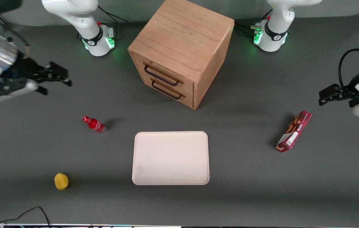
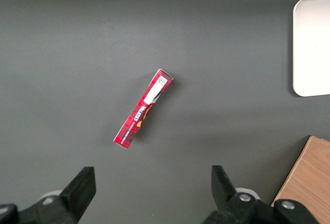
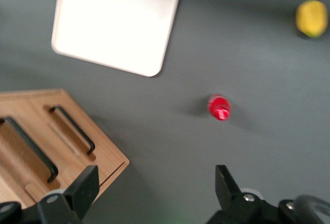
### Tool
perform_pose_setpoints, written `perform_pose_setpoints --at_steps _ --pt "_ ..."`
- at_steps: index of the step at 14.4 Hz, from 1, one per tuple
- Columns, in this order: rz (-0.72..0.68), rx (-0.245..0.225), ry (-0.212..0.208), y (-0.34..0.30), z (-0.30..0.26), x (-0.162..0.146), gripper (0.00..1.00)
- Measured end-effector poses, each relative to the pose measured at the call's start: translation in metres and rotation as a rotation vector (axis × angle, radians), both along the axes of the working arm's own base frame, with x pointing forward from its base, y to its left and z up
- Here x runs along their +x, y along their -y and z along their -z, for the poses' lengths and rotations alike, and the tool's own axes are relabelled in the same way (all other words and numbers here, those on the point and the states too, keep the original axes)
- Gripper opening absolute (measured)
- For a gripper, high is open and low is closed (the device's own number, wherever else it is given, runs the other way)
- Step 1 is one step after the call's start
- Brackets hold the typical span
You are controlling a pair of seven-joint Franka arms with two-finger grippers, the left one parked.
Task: Open upper drawer
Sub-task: 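Move the right gripper toward the wooden cabinet's upper drawer handle, then lower the right gripper onto the upper drawer's black handle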
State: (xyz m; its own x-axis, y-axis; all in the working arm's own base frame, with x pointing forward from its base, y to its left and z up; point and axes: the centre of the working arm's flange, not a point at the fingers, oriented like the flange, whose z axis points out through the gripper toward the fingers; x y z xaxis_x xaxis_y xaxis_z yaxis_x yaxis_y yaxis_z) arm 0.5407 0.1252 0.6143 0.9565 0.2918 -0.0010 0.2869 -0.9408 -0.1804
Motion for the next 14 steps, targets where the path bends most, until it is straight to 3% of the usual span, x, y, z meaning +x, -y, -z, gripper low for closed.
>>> perform_pose_setpoints --at_steps 8,14 --pt "-0.339 0.072 -0.092 -0.120 0.063 -0.012 1.00" --pt "-0.444 0.112 -0.073 -0.186 0.125 -0.026 1.00"
